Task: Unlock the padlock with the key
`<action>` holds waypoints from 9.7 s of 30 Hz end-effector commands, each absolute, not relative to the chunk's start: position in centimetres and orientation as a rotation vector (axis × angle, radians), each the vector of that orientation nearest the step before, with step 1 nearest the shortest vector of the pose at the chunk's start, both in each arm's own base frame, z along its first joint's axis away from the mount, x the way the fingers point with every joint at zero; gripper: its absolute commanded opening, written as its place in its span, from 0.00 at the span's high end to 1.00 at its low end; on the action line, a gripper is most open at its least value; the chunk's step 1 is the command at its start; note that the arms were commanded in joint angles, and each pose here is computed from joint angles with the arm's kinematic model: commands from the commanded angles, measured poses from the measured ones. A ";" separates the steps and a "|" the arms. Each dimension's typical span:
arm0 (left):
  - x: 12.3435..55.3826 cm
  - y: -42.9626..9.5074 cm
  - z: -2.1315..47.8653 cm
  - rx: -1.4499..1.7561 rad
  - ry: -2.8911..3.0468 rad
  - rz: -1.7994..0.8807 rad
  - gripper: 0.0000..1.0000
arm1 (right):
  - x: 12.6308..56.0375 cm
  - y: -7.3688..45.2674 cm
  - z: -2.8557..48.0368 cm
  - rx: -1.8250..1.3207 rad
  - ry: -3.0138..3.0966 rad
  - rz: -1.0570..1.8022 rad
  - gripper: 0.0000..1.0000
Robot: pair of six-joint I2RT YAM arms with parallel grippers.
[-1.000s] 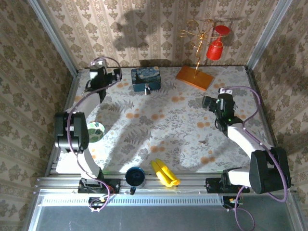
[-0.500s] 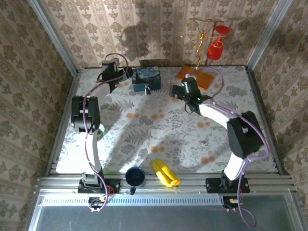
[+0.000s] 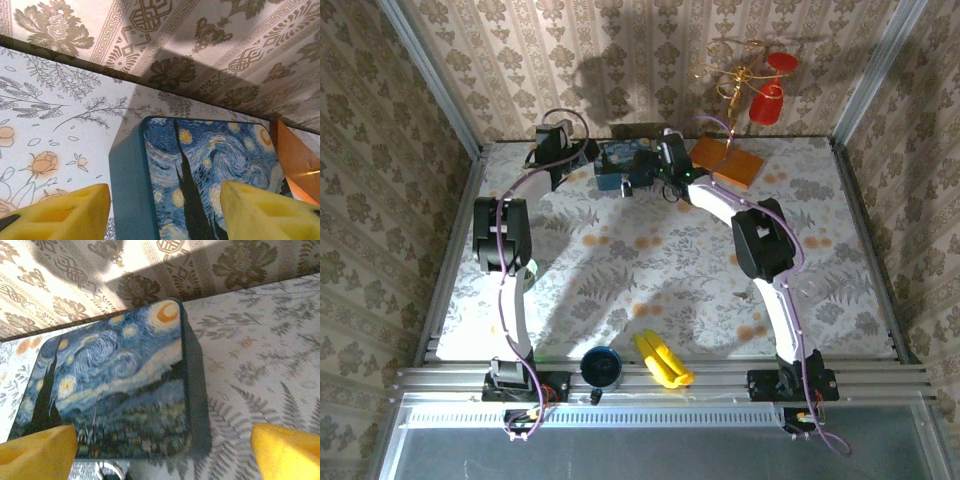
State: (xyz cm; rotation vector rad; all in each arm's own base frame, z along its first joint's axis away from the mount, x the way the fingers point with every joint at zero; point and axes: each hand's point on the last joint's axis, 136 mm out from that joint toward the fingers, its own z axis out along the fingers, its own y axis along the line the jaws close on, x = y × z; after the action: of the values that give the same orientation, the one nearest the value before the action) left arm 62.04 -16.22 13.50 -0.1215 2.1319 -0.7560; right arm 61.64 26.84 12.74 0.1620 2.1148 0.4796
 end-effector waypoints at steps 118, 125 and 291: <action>32.5 -19.1 19.2 0.008 2.018 -0.590 0.00 | 23.4 7.4 10.9 0.446 2.613 -0.052 0.28; 31.8 -18.6 18.7 0.026 2.029 -0.612 0.00 | 19.5 5.0 5.9 0.671 2.682 0.026 0.37; 21.3 -33.6 29.0 0.961 1.673 -1.377 0.45 | 23.6 24.3 22.6 -0.388 2.069 1.012 1.00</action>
State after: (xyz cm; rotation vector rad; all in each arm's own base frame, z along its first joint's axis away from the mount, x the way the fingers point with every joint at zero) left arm 22.26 -32.59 27.17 0.8518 1.7663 -1.3671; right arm 24.01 23.73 22.18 -0.3452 2.0963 0.9791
